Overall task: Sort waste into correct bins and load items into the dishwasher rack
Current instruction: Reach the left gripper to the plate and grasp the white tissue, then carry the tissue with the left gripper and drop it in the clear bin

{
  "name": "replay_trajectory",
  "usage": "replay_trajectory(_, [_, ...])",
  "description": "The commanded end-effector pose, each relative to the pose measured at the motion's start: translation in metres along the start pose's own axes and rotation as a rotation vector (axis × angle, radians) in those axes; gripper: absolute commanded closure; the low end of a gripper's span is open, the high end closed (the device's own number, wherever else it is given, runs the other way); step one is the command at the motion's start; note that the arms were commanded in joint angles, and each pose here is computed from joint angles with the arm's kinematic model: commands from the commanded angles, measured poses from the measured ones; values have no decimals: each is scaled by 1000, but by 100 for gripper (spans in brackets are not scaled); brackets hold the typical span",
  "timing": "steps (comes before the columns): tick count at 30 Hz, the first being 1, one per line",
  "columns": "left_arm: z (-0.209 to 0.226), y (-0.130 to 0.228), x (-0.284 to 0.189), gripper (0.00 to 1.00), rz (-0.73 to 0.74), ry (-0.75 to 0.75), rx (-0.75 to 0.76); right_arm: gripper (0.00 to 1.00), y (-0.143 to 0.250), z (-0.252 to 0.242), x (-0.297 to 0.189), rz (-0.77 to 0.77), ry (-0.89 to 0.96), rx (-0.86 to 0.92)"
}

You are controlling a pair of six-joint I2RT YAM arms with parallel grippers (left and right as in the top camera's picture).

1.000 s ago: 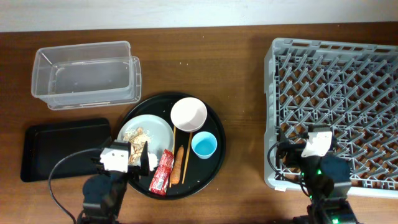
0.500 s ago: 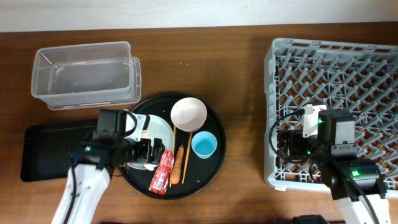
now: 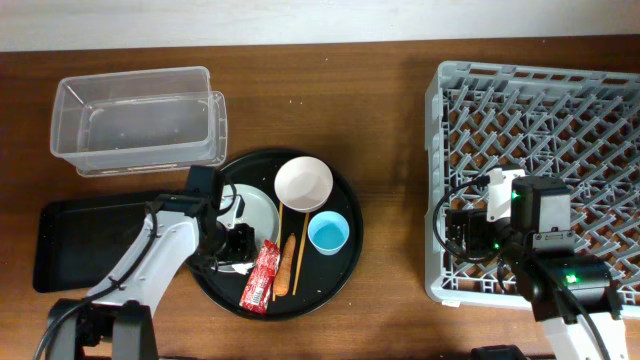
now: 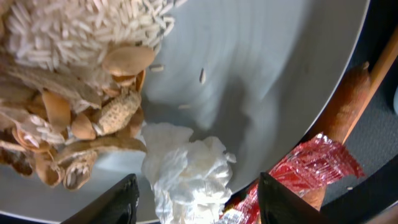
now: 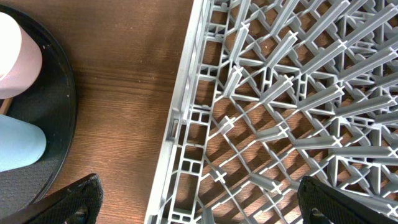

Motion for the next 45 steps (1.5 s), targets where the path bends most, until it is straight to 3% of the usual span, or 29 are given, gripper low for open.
replay_trajectory(1, [3,-6,-1,46,-21,-11,-5,0,-6,2,-5,-25,-1,0])
replay_trajectory(3, [3,-6,-1,58,-20,-11,-5,0,-6,2,-5,-25,-1,0])
replay_trajectory(8, [6,-4,6,62,11,-26,-11,0,-6,2,-5,-25,-1,0])
replay_trajectory(13, [5,-14,-5,88,-25,-30,-4,0,-6,2,-5,-25,-1,0])
replay_trajectory(18, [2,-47,-66,90,-170,-99,20,0,-6,2,-5,-25,-1,0])
replay_trajectory(21, [33,-81,-127,90,-373,-286,-41,0,-6,2,-5,-25,-1,0])
replay_trajectory(24, [61,-109,-157,90,-593,-362,-88,0,-6,2,-5,-25,-1,0])
replay_trajectory(27, [77,-132,-176,89,-761,-406,-100,0,-6,2,-5,-25,-1,0])
replay_trajectory(30, [91,-156,-158,89,-794,-413,-99,0,-6,2,-5,-25,-1,0])
replay_trajectory(31, [97,-167,-148,83,-804,-415,-97,0,-6,2,-5,-25,-1,0])
replay_trajectory(33, [105,-182,-135,49,-831,-420,-94,0,-6,2,-5,-25,-1,0])
replay_trajectory(36, [102,-185,-150,37,-882,-429,-86,0,-6,2,-5,-26,-1,0])
replay_trajectory(38, [86,-173,-158,38,-860,-341,-51,0,-6,2,-5,-25,-1,0])
replay_trajectory(39, [68,-159,-152,38,-786,-205,-13,0,-6,2,-5,-25,-1,0])
replay_trajectory(41, [38,-121,-122,38,-521,-44,-17,0,-6,2,-5,-26,-1,0])
replay_trajectory(45, [-2,-56,-70,30,-105,40,87,0,-6,2,-5,-25,-2,0])
Point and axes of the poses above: each gripper's point midway between its finger pads, its own x axis out along the fingers, its own z axis along the line the jaws close on, y = z × x, the point moved 7 cm from there along -x, back along the fingers, and after that the axes turned 15 degrees about x, right-handed, at the moved point
